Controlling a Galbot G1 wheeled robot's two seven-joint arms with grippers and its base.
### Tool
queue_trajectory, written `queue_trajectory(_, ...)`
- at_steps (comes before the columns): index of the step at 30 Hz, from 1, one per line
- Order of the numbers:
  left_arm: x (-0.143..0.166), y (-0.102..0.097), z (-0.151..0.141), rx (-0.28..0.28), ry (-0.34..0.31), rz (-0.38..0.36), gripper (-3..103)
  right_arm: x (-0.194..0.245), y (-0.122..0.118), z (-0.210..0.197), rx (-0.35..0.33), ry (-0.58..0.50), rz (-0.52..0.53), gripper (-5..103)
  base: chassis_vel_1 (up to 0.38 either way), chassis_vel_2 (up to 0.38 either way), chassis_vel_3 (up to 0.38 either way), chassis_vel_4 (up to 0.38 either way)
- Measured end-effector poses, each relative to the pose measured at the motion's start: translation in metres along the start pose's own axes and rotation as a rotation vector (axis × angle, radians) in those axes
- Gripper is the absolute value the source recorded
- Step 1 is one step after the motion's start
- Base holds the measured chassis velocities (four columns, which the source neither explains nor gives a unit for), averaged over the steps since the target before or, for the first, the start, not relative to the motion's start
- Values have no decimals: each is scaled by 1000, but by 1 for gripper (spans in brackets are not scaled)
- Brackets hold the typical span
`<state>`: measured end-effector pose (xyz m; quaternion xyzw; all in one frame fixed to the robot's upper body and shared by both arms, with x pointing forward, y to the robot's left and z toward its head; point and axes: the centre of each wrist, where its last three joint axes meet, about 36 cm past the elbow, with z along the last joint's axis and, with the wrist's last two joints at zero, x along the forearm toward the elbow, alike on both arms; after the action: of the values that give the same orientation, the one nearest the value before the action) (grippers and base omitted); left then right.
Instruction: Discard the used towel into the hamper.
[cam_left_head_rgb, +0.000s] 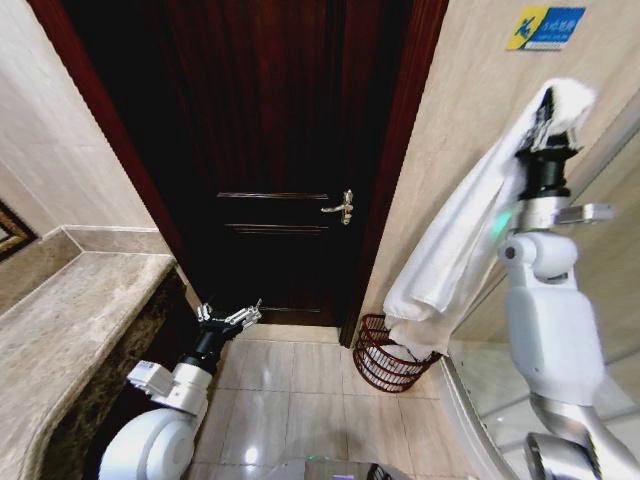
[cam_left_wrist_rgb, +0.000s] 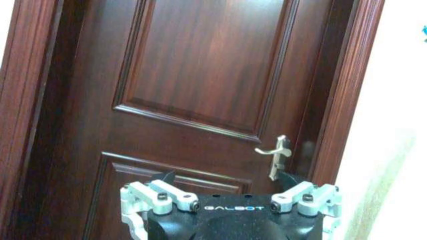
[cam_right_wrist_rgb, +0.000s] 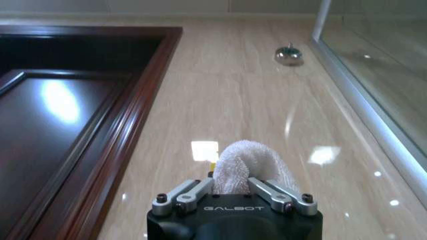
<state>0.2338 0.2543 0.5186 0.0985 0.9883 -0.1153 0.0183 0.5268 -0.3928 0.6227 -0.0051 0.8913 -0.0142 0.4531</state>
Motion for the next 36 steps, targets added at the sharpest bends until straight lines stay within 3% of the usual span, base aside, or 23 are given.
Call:
queue_trajectory(15,0,0,0,0,0,0,100,46,3,35,6,59,30,7,0,0,0,0)
queue_trajectory(36,0,0,0,0,0,0,100,145,7,93,41,212,35,7,0,0,0,0)
